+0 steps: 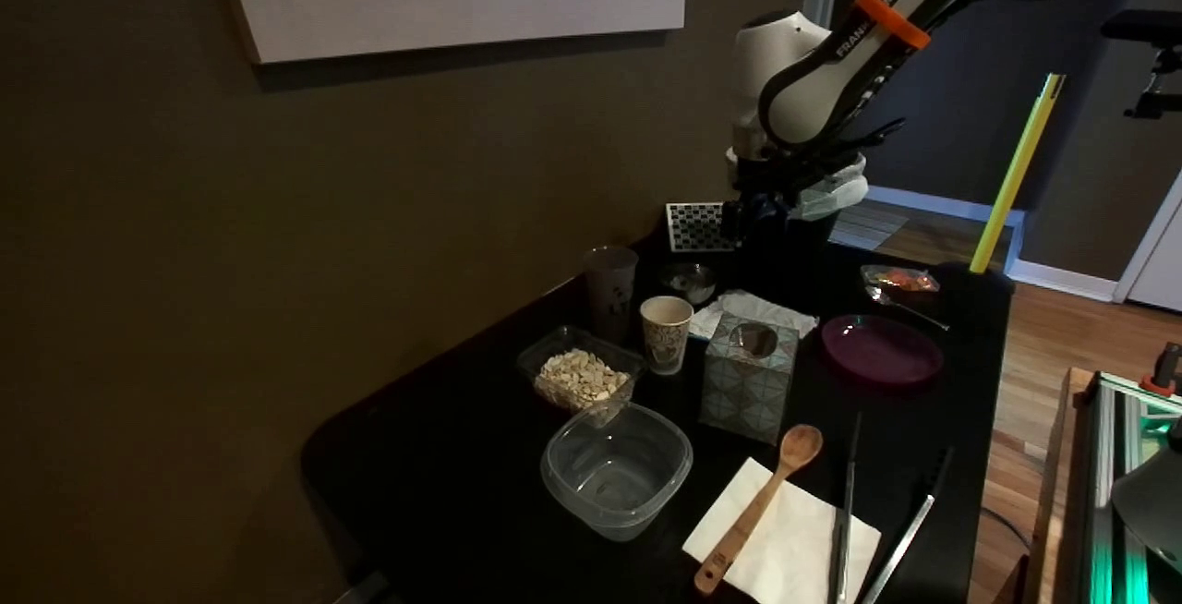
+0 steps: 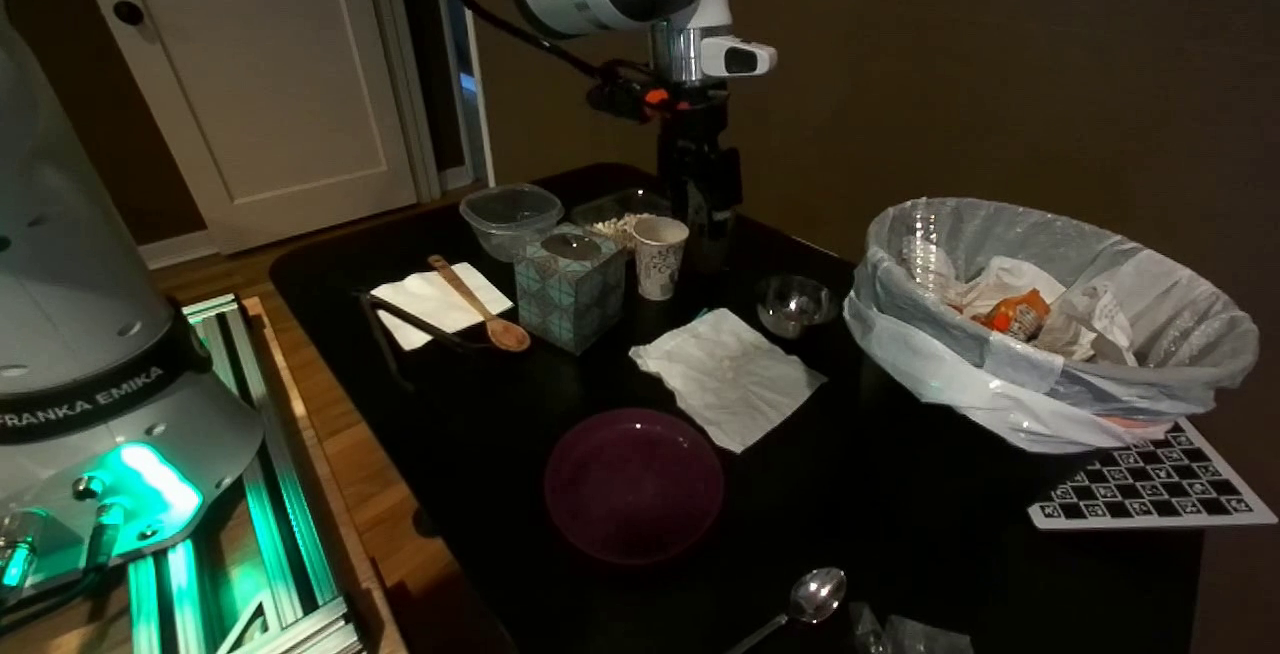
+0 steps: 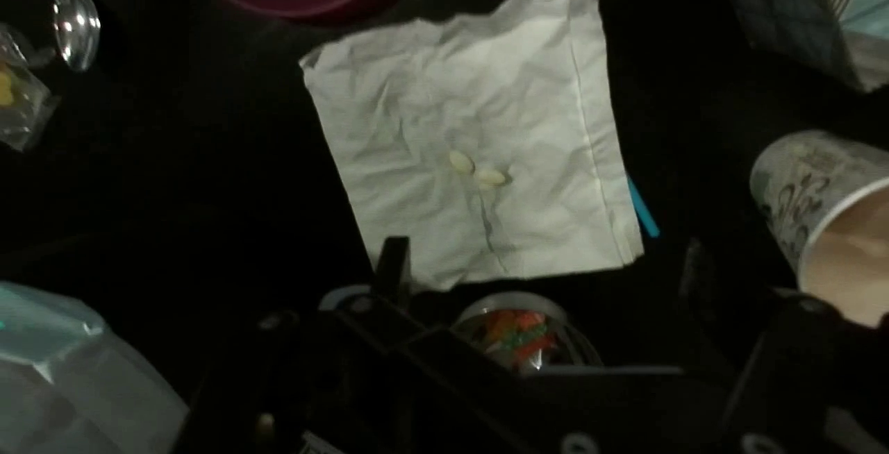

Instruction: Put the popcorn on the paper towel then fold it and put it into the bin

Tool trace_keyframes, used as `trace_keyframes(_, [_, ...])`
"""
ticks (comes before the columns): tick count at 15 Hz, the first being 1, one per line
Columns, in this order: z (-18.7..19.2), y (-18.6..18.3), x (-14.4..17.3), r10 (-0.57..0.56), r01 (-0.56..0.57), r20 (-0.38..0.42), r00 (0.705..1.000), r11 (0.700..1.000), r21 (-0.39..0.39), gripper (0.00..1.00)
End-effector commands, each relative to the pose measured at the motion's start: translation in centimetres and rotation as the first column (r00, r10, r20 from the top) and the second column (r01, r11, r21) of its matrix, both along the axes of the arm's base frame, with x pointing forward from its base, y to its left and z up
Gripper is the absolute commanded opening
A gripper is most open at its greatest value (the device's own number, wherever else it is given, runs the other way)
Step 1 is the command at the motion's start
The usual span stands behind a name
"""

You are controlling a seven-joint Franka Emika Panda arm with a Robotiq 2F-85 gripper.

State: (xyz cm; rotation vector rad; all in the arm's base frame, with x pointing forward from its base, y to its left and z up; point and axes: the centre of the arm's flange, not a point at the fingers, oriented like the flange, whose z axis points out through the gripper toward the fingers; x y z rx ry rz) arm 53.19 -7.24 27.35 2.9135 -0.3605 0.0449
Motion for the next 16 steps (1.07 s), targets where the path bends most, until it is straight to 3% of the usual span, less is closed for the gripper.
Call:
trace_keyframes(1, [-1.5, -0.1, -3.6, -0.006, 0.011, -0.096, 0.995, 0.999, 0.049, 1.0])
trace_keyframes(4, [-4.6, 0.2, -5.7, 0.017, -0.01, -0.058, 0.998, 0.993, 0.118, 1.0])
trace_keyframes(9, [-8.4, 0.7, -8.0, -0.022, 0.018, 0.025, 0.999, 0.986, 0.167, 1.0])
trace_keyframes(16, [-11.4, -1.0, -9.0, -0.085, 0.069, 0.107, 0.991, 0.987, 0.142, 1.0])
